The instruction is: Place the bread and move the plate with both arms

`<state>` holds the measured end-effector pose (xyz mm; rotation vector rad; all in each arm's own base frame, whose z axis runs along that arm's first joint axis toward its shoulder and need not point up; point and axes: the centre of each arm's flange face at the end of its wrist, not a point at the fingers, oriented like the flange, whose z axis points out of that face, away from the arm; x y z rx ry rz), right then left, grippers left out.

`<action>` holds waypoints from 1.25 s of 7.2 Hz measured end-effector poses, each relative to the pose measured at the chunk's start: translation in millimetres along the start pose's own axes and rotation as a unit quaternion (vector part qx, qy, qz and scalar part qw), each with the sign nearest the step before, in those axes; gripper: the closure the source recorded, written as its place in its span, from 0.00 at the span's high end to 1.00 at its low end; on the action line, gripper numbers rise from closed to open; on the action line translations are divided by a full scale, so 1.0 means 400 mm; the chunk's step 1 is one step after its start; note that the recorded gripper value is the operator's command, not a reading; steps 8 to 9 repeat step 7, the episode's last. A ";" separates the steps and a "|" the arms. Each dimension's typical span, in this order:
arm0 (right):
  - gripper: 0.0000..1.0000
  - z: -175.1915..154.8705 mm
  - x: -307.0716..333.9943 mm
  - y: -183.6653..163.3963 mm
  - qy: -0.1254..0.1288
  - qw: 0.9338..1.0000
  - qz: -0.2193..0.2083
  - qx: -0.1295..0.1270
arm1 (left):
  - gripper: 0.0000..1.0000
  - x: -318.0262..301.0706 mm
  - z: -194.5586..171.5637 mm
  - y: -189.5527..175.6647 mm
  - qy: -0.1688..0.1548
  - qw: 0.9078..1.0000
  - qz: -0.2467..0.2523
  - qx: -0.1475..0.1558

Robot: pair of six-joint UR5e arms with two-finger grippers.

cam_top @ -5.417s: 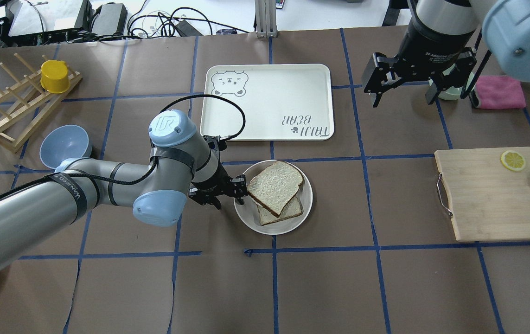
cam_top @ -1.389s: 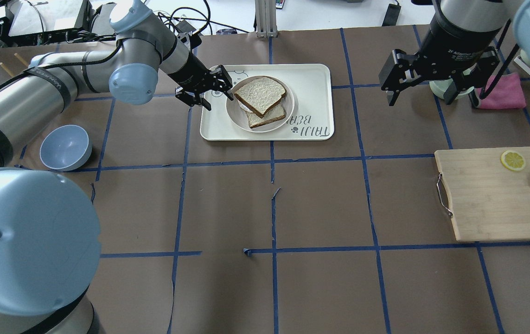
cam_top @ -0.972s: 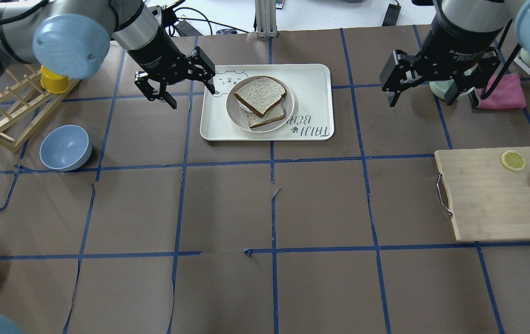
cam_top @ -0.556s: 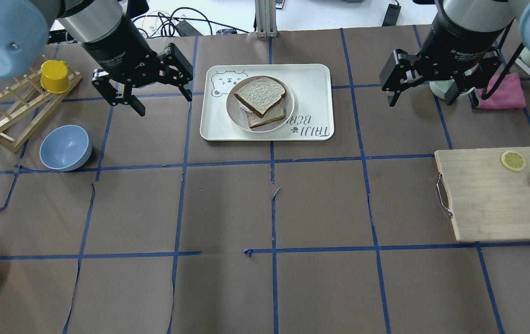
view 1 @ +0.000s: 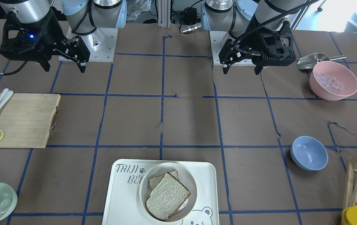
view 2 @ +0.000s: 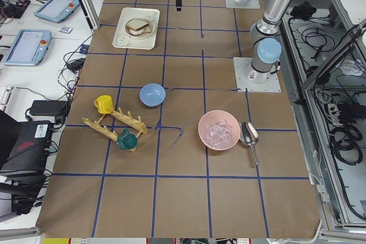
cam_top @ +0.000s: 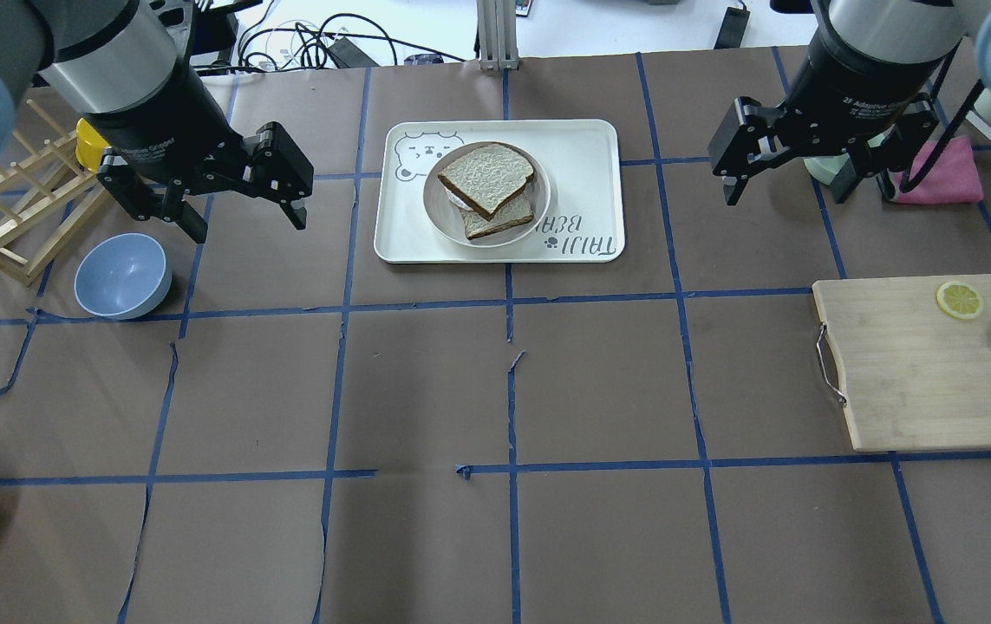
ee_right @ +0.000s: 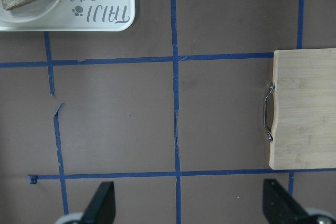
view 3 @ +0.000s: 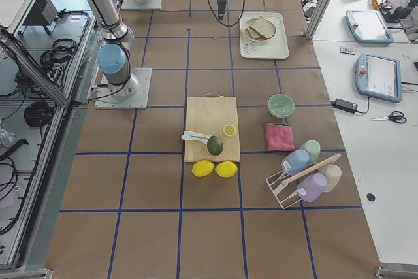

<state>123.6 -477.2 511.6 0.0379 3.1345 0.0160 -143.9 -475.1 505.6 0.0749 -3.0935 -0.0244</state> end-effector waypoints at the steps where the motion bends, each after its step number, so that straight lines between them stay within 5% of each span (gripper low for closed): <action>1: 1.00 0.000 0.000 0.000 0.001 1.000 0.000 0.000 | 1.00 -0.008 -0.001 -0.006 -0.016 1.000 0.007 0.015; 9: 1.00 0.002 0.004 -0.001 0.006 1.000 0.000 -0.001 | 1.00 -0.013 0.006 -0.026 -0.027 0.999 0.003 0.035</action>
